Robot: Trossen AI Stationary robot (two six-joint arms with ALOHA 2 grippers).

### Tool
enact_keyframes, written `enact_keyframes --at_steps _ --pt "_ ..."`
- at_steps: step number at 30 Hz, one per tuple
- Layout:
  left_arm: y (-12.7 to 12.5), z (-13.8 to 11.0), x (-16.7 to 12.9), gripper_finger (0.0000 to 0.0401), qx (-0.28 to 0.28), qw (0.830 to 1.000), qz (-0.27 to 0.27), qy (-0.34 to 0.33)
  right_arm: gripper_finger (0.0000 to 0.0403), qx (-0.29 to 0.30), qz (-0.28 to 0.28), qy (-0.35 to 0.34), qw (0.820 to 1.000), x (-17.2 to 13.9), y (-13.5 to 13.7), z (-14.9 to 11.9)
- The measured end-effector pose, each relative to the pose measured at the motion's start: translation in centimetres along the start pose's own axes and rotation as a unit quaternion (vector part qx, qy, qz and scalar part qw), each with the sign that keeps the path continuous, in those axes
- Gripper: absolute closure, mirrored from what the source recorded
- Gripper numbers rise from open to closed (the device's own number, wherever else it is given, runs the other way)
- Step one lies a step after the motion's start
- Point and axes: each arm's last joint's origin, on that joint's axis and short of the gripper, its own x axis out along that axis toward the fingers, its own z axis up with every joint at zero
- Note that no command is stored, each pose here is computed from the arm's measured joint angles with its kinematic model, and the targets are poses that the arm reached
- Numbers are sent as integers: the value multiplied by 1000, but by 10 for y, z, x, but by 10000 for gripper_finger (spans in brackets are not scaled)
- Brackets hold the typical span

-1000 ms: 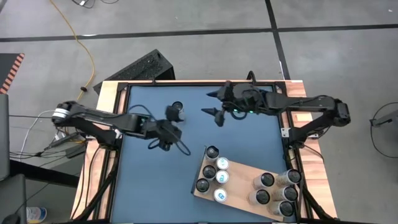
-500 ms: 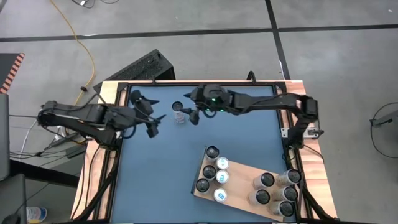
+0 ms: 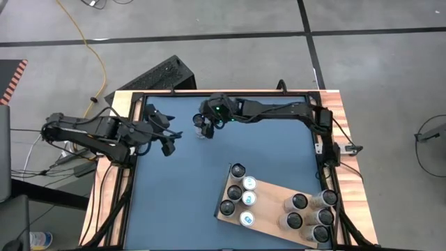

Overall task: Place canned beverage on shelf
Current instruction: Put the white pink soda can on the shelf

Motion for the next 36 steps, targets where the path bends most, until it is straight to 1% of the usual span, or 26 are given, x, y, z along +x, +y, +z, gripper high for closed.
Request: enact_keyframes --at_steps 6,9,12,15,19,22,27,33,36 --pt "-1 -1 2 115 7 1000 9 5 82 -3 1 -1 1000 2 0 -1" --pt "-1 -3 3 115 11 1000 10 10 82 -17 1 -2 1000 2 0 -1" --pt "-2 -5 4 115 7 1000 9 17 82 -26 20 -4 999 2 1 -1" --pt "-1 -6 4 115 4 1000 9 18 82 -25 28 -9 999 13 1 -5" --pt "-1 -6 4 115 3 1000 10 19 82 -21 21 1 1000 22 -2 -13" --pt "-1 -6 4 115 3 1000 10 20 82 -17 22 31 999 28 -2 -24" --pt "-1 -6 4 115 1 1000 10 21 82 -19 21 11 1000 24 -3 -16" --pt "-1 -6 4 115 0 1000 11 21 83 -19 20 17 999 25 -3 -19" --pt "-1 -6 4 115 0 1000 12 21 91 -20 19 19 999 25 -3 -19"
